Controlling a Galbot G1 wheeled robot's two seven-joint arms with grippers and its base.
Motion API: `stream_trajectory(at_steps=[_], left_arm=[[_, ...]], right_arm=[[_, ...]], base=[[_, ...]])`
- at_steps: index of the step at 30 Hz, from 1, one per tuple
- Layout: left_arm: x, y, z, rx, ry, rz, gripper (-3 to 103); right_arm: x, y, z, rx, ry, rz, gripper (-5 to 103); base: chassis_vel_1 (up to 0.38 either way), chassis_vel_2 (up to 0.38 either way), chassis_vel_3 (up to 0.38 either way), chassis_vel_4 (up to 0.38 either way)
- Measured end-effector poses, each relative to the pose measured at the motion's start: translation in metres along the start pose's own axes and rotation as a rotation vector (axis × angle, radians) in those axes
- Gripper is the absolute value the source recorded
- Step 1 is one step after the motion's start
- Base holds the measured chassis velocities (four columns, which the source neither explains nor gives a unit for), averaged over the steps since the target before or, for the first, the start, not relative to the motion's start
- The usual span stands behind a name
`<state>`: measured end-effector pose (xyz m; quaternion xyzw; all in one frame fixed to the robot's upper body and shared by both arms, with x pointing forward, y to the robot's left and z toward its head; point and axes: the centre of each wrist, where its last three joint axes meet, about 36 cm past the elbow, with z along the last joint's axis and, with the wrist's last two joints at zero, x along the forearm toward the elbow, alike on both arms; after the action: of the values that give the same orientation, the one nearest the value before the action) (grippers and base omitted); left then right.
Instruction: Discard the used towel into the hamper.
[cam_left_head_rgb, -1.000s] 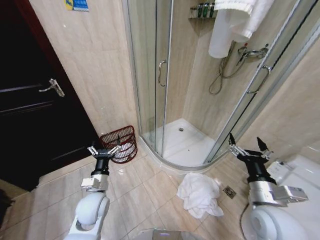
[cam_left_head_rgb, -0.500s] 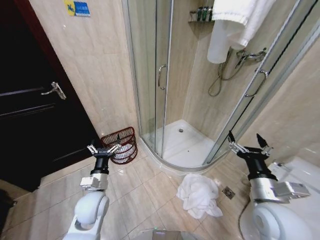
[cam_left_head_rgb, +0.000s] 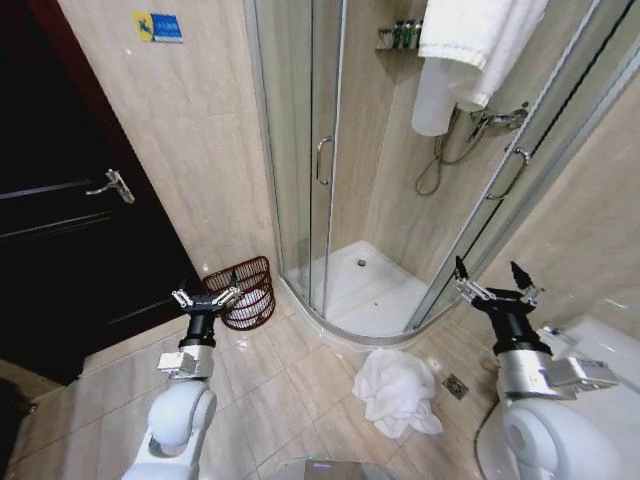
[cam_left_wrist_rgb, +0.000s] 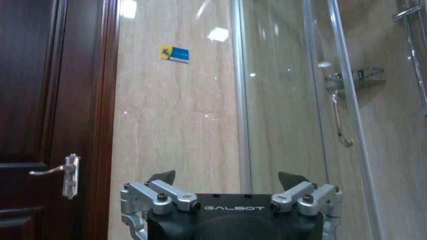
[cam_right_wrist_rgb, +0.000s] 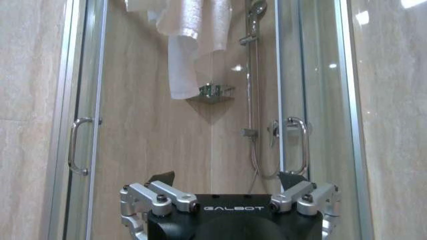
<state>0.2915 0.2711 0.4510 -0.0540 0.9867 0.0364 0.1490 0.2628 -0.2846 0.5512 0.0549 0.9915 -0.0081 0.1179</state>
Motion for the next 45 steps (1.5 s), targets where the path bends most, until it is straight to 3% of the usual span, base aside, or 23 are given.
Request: stream_trajectory(at_steps=[22,30,39,45], left_arm=[[-0.002,0.000,-0.004,0.001,-0.007,0.012,100],[-0.002,-0.001,0.005,0.006,-0.009,0.012,100],[0.008,-0.001,0.010,0.015,-0.009,0.021,100],[0.008,0.003,0.018,0.010,-0.005,0.042,100]], right_arm=[[-0.005,0.000,-0.005,0.001,-0.022,-0.018,100],[-0.021,-0.004,-0.003,-0.033,-0.052,-0.029,100],[-0.076,-0.027,-0.034,-0.081,-0.149,-0.113,100],[-0.122,-0.045,-0.072,-0.066,-0.309,-0.178,100]], base=[[0.000,0.000,0.000,0.000],[0.000,0.000,0.000,0.000],[0.000,0.000,0.000,0.000],[0.000,0.000,0.000,0.000]])
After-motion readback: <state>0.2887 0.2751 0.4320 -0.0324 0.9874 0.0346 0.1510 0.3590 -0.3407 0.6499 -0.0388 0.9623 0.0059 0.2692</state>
